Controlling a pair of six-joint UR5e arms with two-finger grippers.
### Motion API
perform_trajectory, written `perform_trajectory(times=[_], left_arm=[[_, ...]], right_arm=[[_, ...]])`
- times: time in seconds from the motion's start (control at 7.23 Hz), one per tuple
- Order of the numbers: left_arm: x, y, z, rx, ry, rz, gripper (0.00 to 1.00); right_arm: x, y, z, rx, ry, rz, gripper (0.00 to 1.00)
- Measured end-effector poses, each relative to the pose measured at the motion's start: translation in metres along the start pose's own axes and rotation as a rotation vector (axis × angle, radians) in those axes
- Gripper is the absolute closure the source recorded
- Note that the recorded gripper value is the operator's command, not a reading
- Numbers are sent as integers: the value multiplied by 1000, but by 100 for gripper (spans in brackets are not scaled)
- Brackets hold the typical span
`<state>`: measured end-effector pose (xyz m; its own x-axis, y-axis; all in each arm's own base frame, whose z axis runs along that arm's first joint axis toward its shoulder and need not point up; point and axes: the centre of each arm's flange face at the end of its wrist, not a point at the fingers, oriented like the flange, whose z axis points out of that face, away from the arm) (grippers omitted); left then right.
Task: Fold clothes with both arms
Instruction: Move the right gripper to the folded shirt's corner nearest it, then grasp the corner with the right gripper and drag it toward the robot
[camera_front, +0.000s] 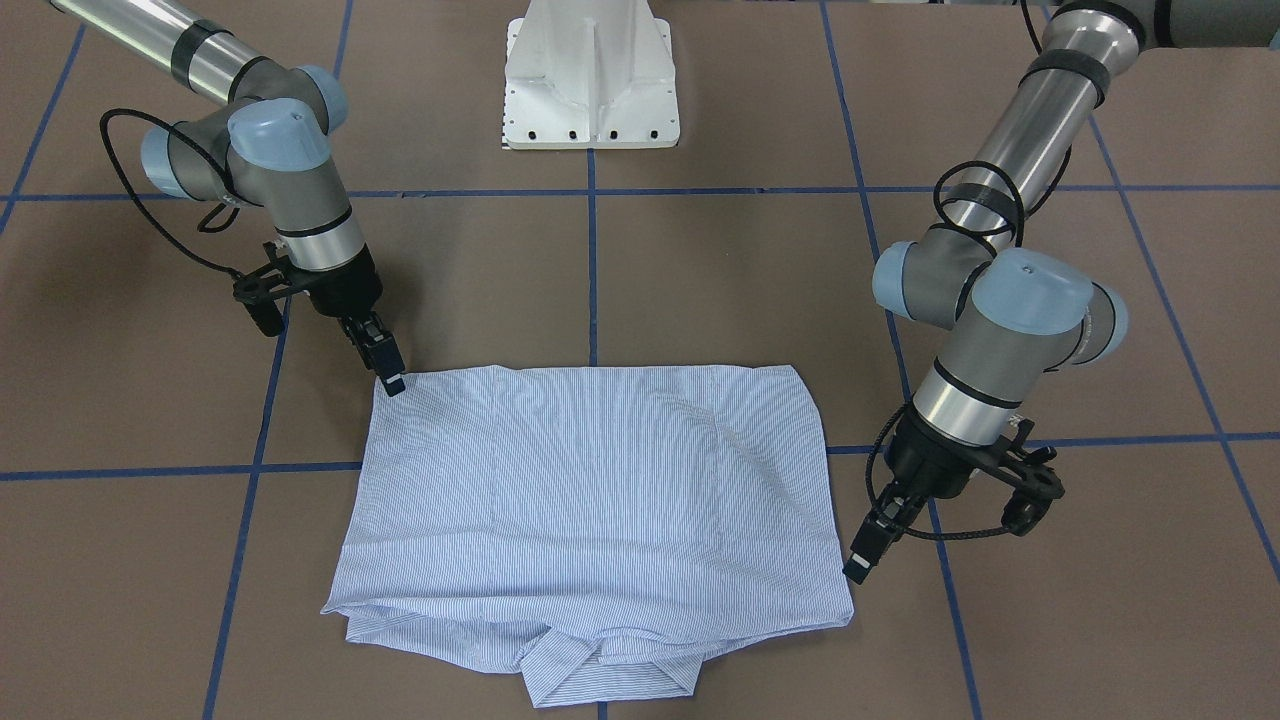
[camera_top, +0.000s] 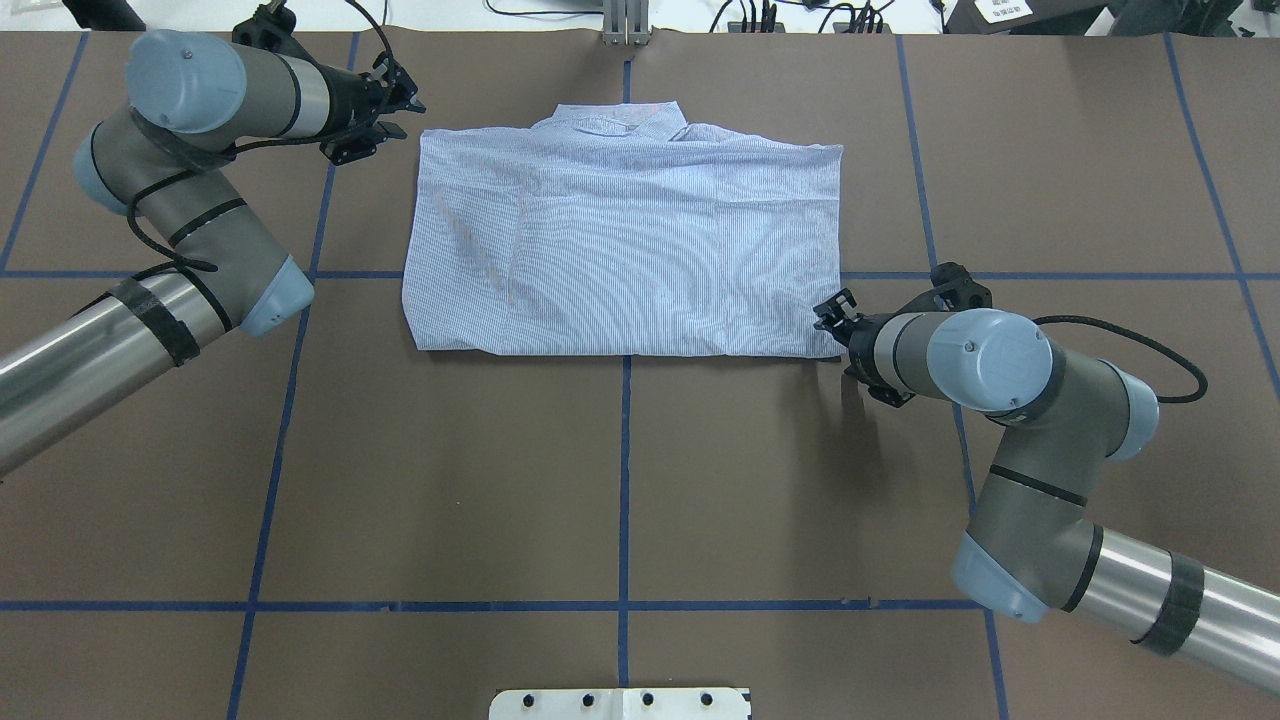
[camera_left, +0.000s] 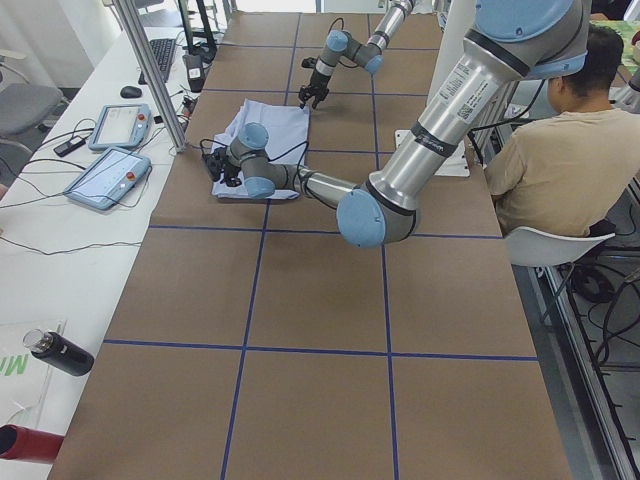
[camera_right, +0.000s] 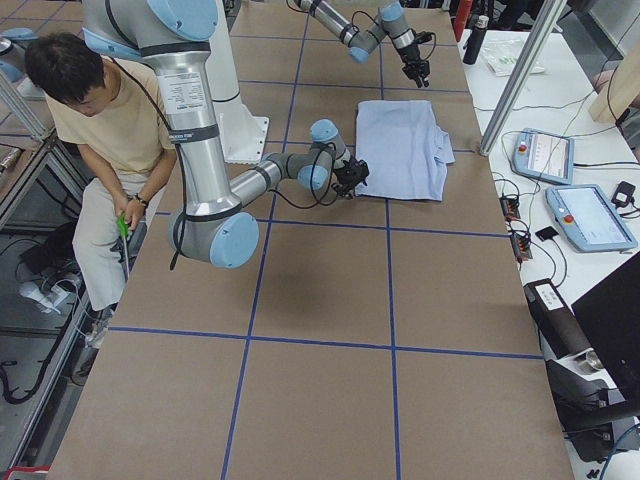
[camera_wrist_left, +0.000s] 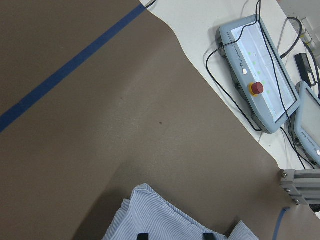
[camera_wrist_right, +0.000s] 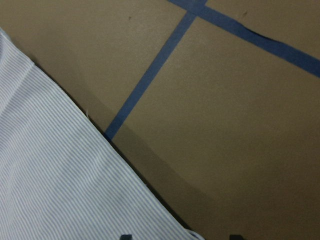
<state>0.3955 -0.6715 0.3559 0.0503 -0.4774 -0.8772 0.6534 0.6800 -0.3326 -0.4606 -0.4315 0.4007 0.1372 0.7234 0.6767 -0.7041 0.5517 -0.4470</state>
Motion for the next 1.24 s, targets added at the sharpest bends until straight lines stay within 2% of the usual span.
perform_trajectory(times=[0.14, 0.28, 0.83, 0.97, 1.24], left_arm=[[-1, 0, 0, 0, 0, -1, 54], [-3, -1, 0, 0, 0, -1, 54], [-7, -2, 0, 0, -1, 0, 54], [-8, -2, -1, 0, 1, 1, 54], [-5, 1, -12, -8, 23, 6, 54]], right_arm=[[1, 0, 1, 4, 3, -1, 85], [2, 0, 2, 6, 5, 0, 100], [-3, 1, -7, -2, -9, 1, 100], [-3, 0, -18, -11, -21, 2, 100], [21, -6, -64, -47, -34, -4, 100]])
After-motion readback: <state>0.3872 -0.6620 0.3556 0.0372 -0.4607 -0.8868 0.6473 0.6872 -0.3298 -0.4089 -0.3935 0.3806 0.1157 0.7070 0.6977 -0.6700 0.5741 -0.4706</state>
